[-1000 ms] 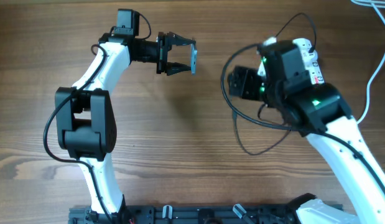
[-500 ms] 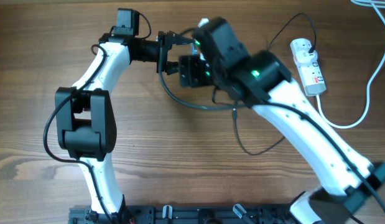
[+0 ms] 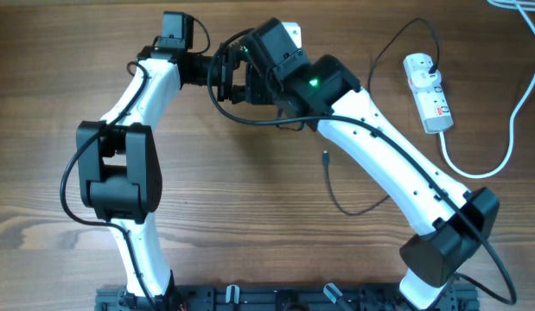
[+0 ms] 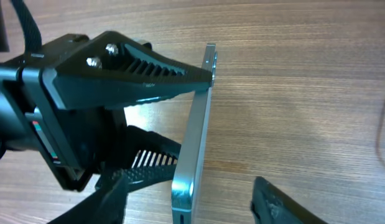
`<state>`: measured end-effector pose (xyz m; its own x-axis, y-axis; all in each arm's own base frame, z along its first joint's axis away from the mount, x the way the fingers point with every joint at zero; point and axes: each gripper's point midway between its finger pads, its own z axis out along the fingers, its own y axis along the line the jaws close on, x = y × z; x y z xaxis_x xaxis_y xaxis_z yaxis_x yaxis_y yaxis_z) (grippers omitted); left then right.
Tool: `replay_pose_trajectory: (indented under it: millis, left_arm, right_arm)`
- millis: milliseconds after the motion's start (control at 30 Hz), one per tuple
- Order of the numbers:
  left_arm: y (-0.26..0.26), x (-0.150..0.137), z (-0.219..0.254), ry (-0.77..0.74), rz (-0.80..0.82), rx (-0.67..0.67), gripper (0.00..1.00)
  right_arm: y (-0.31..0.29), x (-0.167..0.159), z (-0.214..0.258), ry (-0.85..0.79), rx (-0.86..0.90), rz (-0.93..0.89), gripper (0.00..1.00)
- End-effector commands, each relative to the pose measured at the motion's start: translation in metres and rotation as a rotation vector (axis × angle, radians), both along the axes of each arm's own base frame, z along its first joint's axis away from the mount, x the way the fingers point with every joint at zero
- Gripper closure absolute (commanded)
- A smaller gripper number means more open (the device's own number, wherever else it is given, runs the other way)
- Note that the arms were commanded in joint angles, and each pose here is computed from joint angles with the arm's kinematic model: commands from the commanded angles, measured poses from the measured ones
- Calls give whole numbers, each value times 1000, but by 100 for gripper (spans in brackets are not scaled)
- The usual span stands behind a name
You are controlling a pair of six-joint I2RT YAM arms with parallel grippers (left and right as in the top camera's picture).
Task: Plug charger to phone and switch on socket
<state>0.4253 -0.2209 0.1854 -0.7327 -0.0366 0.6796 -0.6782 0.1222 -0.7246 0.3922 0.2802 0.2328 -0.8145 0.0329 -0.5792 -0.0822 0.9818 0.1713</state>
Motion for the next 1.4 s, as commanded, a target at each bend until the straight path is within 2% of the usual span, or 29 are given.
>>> replay_pose_trajectory:
  millis: [0, 400, 567, 700, 800, 1000, 1167, 1267, 1367]
  left_arm:
    - [2, -4, 31, -47, -24, -63, 40]
    - [2, -4, 31, -31, -22, -61, 39]
    - [2, -3, 30, -30, -18, -54, 39]
    - [2, -3, 30, -27, -18, -54, 39]
    - [2, -3, 30, -26, -18, -54, 39]
    - [2, -3, 29, -27, -16, -51, 36]
    - [3, 3, 24, -35, 6, -17, 32]
    - [3, 10, 25, -59, 21, -9, 27]
    - [3, 10, 26, -66, 21, -9, 23]
  right_arm:
    - [1, 10, 3, -36, -9, -24, 47]
    - [-4, 18, -11, -43, -64, -56, 51]
    - [-6, 20, -10, -53, -70, -64, 71]
    - [-5, 19, -10, -51, -67, -62, 78]
    - [-5, 19, -10, -51, -67, -62, 93]
    - [-4, 19, -10, -39, -26, -107, 96]
    - [-19, 22, 8, -44, 133, -343, 96]
    - [-38, 23, 27, -31, 322, -575, 96]
    - [-42, 20, 39, 14, 494, -718, 96]
